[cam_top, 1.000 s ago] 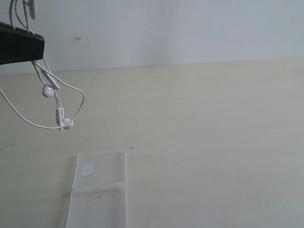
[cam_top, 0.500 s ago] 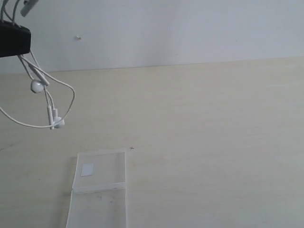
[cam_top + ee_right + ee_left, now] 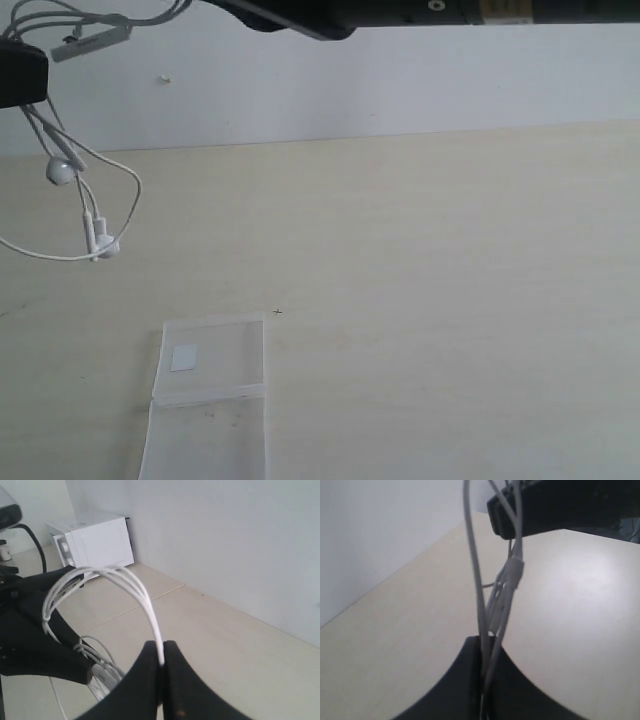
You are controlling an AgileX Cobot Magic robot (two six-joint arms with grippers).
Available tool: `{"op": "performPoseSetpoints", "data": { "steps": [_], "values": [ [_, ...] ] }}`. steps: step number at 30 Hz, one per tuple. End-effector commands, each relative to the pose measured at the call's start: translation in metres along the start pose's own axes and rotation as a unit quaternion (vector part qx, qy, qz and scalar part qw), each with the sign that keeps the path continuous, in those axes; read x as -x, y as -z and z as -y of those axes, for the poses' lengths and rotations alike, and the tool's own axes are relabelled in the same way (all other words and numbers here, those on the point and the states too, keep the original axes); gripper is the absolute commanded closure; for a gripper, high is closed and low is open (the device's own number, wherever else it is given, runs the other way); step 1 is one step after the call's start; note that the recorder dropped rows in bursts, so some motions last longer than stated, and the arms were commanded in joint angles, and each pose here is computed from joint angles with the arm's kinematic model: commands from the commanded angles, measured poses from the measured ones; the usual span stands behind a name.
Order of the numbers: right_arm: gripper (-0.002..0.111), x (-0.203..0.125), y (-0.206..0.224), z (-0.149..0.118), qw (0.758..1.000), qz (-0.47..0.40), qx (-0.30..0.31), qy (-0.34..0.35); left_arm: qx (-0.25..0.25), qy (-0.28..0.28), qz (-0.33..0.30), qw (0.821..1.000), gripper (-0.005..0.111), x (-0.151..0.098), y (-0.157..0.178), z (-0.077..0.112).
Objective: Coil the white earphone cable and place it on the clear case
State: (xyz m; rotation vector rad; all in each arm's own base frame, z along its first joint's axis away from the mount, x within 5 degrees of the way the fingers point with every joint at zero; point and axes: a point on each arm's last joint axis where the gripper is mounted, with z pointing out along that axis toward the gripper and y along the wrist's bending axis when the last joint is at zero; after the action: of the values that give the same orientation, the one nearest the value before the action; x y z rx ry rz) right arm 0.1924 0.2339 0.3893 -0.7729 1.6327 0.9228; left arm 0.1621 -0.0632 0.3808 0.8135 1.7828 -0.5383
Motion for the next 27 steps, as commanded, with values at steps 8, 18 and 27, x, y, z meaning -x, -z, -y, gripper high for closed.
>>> {"op": "performPoseSetpoints", "data": {
  "steps": [8, 18, 27],
  "values": [
    [0.108, -0.022, 0.0, 0.012, 0.999, -0.021, -0.047, -0.011, 0.007, 0.008, 0.009, 1.0, 0.107, 0.002, 0.001, 0.0],
    [0.108, -0.044, 0.0, 0.02, 0.996, -0.046, -0.077, -0.021, 0.018, 0.004, 0.019, 1.0, 0.107, 0.005, 0.005, 0.001],
    [0.108, -0.058, 0.001, 0.023, 0.994, -0.064, -0.087, -0.023, 0.02, 0.001, 0.02, 1.0, 0.107, 0.005, 0.006, 0.002]
  ]
}}
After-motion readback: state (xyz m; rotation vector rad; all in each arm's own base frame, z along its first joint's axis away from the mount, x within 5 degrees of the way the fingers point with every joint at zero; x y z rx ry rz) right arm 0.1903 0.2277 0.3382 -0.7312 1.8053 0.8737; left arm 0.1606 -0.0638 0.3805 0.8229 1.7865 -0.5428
